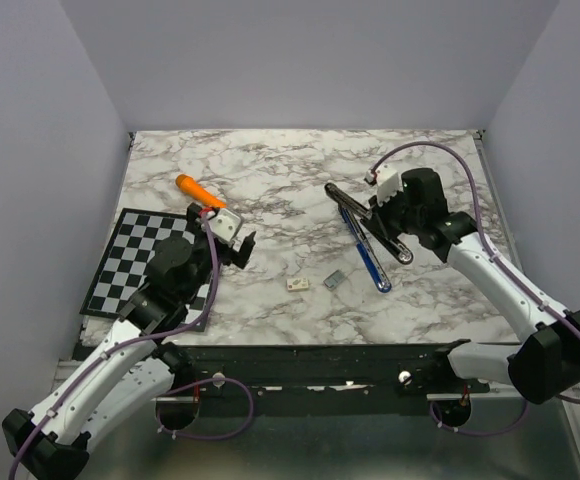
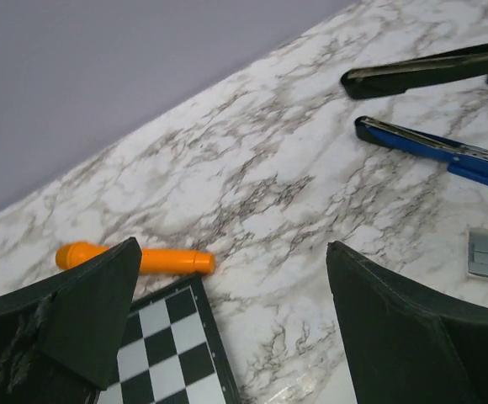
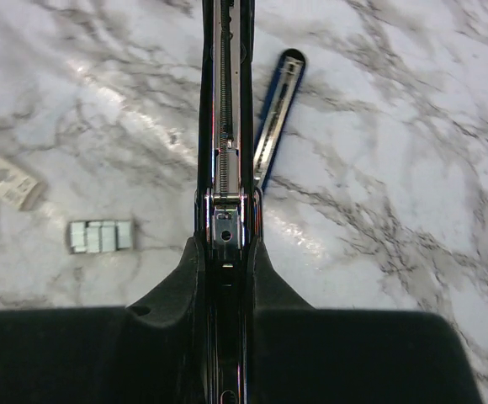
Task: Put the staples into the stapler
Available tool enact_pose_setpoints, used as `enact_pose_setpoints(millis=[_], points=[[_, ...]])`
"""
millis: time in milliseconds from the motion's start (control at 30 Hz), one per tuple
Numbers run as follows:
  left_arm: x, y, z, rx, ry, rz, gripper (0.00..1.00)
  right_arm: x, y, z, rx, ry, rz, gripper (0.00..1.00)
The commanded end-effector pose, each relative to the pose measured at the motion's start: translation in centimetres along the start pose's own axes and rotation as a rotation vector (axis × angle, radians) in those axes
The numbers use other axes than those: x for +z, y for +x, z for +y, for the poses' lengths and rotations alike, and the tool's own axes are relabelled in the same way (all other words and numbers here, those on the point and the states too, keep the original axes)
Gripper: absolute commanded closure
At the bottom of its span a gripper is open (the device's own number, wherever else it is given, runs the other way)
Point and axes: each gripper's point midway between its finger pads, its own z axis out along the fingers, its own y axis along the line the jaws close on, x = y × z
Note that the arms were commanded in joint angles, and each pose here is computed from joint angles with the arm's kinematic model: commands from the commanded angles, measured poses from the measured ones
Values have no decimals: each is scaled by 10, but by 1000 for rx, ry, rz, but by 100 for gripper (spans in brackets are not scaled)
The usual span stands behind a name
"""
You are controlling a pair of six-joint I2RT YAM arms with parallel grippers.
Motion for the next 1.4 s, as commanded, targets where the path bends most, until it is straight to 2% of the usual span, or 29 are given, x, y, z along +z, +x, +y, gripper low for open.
enact_pose_setpoints(millis=[0,233,500,833,1000,1100,1133,1233,1367], points=[[-17,27,46,-202,-345,9,1,6,-8,-62,152,235,-60,99],[-24,70,47,-227,-426,40,1,42,41,-97,232,282,74,99],[-19,71,52,-182,-440,52,1,66,96,-101,334,296,235,99],[-17,70,55,-180,-441,51,1,66,159,-81,410,290,485,99],[-19,70,57,-185,-452,47,1,68,167,-78,412,289,485,99],[-21,69,58,-186,-457,34,1,69,165,-79,406,294,458,83],[-21,69,58,-187,-457,33,1,69,164,-79,407,295,450,69],[-21,68,58,-185,-456,33,1,66,164,-76,409,290,443,58],[-21,68,58,-186,-458,30,1,62,160,-76,420,308,391,56]])
